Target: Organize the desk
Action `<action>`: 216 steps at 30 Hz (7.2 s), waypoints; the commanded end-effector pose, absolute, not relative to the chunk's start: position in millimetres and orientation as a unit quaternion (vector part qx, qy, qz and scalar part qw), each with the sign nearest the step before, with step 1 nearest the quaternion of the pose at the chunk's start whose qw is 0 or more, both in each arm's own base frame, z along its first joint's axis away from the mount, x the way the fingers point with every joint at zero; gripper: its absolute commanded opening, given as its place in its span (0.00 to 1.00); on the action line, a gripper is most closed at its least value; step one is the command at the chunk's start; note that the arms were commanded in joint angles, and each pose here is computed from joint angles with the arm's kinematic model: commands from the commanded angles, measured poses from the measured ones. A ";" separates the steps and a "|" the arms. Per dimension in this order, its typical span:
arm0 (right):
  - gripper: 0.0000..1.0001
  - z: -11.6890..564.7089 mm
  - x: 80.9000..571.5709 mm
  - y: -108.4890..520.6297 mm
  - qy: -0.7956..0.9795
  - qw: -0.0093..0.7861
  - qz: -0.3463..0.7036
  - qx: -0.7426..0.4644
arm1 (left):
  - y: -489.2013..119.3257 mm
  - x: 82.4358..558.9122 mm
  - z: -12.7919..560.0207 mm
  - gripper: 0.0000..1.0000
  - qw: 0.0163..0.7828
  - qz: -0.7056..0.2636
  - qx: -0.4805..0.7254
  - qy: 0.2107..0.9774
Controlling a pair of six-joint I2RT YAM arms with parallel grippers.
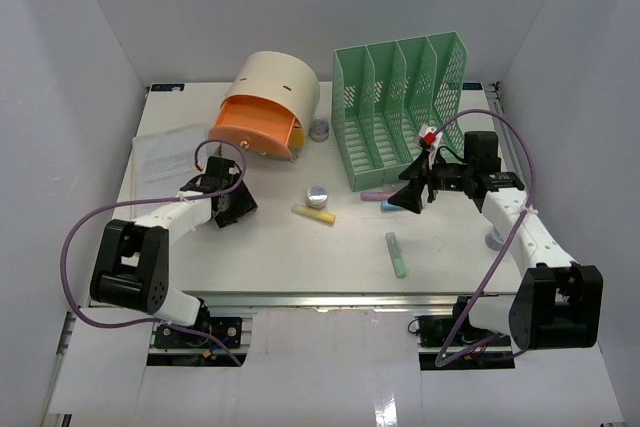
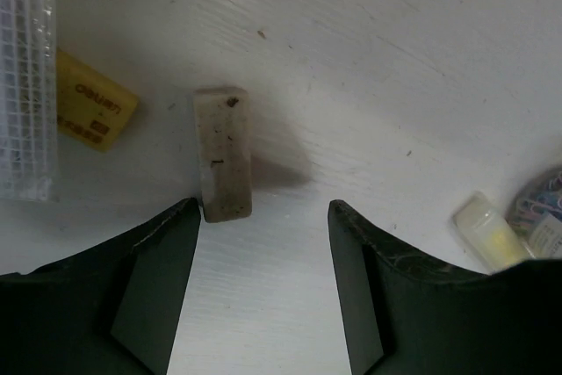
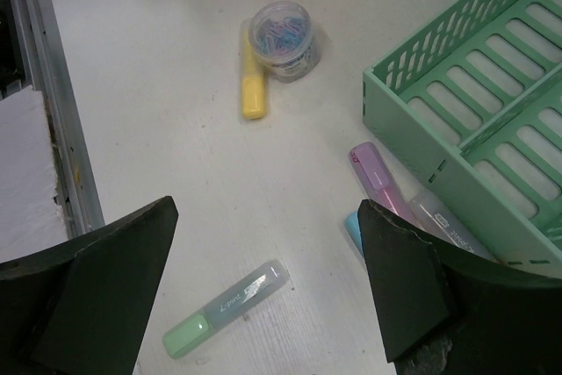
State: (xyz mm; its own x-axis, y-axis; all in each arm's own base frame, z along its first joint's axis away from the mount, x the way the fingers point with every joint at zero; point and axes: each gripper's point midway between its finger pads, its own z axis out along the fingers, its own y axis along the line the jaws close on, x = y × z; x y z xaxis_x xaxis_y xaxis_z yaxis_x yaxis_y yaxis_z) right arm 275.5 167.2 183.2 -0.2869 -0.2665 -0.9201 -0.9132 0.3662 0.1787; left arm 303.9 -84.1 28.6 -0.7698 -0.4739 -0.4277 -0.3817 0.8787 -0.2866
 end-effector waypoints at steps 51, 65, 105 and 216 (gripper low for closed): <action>0.90 192.6 280.5 156.7 0.698 0.453 0.365 -0.417 | -173.7 357.6 357.9 0.02 0.537 -0.388 -0.105 0.742; 0.90 192.4 284.2 152.5 0.702 0.458 0.353 -0.416 | -148.1 443.9 319.1 0.06 0.539 -0.236 -0.162 0.792; 0.95 143.9 249.6 324.9 0.661 0.347 0.215 -0.630 | -61.2 274.5 326.6 0.92 0.721 -0.117 -0.023 0.682; 0.22 307.6 420.2 444.8 0.601 0.562 0.160 -0.545 | -36.5 245.2 300.2 0.98 0.742 -0.083 -0.025 0.665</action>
